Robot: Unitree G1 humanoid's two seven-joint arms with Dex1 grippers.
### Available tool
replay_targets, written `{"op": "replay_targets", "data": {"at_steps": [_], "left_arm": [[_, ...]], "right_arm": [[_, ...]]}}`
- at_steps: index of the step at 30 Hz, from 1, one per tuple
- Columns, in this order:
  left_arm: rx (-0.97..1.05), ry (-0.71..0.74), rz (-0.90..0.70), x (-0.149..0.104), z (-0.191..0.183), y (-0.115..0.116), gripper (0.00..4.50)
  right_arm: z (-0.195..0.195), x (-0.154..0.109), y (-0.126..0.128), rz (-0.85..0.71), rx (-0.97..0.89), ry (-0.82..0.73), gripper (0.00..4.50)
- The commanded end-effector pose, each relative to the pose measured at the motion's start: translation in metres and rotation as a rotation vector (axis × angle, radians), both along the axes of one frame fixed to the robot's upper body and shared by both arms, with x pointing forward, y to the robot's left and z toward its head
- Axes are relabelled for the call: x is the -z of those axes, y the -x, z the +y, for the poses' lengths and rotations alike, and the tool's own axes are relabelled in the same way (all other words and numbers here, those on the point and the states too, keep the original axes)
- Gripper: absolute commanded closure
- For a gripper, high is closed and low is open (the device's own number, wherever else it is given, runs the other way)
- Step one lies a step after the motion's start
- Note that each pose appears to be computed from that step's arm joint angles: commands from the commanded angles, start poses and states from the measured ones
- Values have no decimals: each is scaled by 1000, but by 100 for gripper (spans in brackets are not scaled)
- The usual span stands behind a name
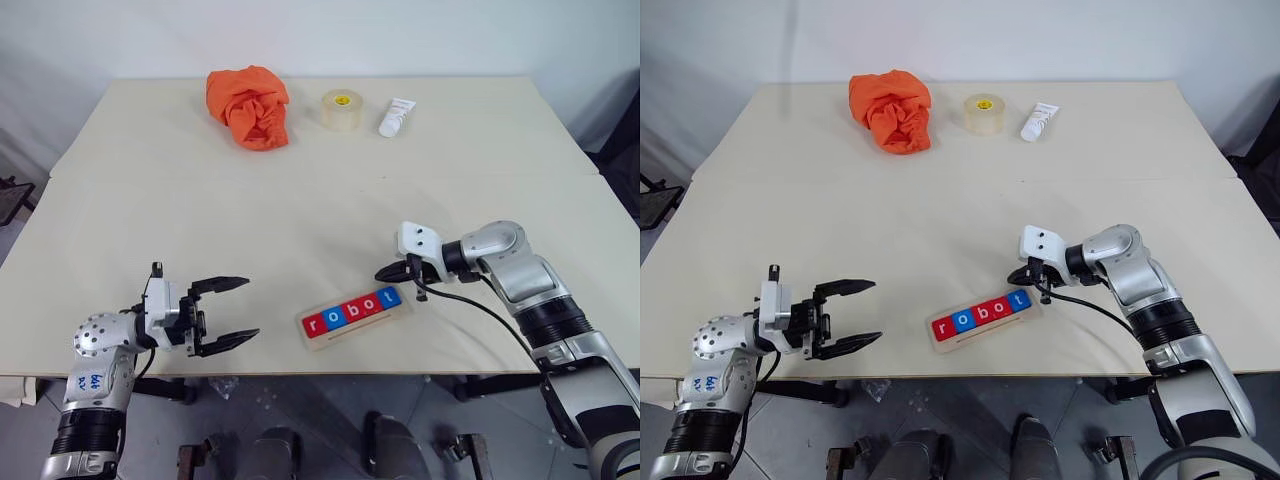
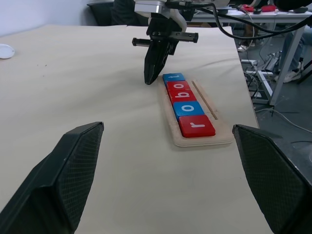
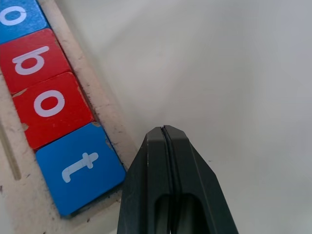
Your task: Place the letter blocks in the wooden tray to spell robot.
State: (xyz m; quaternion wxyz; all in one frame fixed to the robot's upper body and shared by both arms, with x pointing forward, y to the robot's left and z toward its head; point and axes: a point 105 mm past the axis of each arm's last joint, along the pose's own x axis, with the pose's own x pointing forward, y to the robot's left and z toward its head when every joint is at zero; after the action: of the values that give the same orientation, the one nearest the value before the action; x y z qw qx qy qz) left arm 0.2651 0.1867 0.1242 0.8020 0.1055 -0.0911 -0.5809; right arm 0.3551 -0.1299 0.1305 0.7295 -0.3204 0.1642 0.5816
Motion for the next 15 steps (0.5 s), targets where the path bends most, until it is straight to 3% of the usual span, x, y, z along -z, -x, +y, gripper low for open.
{"op": "replay_targets", "data": {"at_steps": [1, 15], "left_arm": [[0, 4, -35, -8, 1, 2, 0], [7, 4, -38, -9, -1, -3, 0]], "right_arm": [[-6, -4, 6, -5, -20, 18, 449], [-15, -4, 21, 40, -45, 42, 449]]}}
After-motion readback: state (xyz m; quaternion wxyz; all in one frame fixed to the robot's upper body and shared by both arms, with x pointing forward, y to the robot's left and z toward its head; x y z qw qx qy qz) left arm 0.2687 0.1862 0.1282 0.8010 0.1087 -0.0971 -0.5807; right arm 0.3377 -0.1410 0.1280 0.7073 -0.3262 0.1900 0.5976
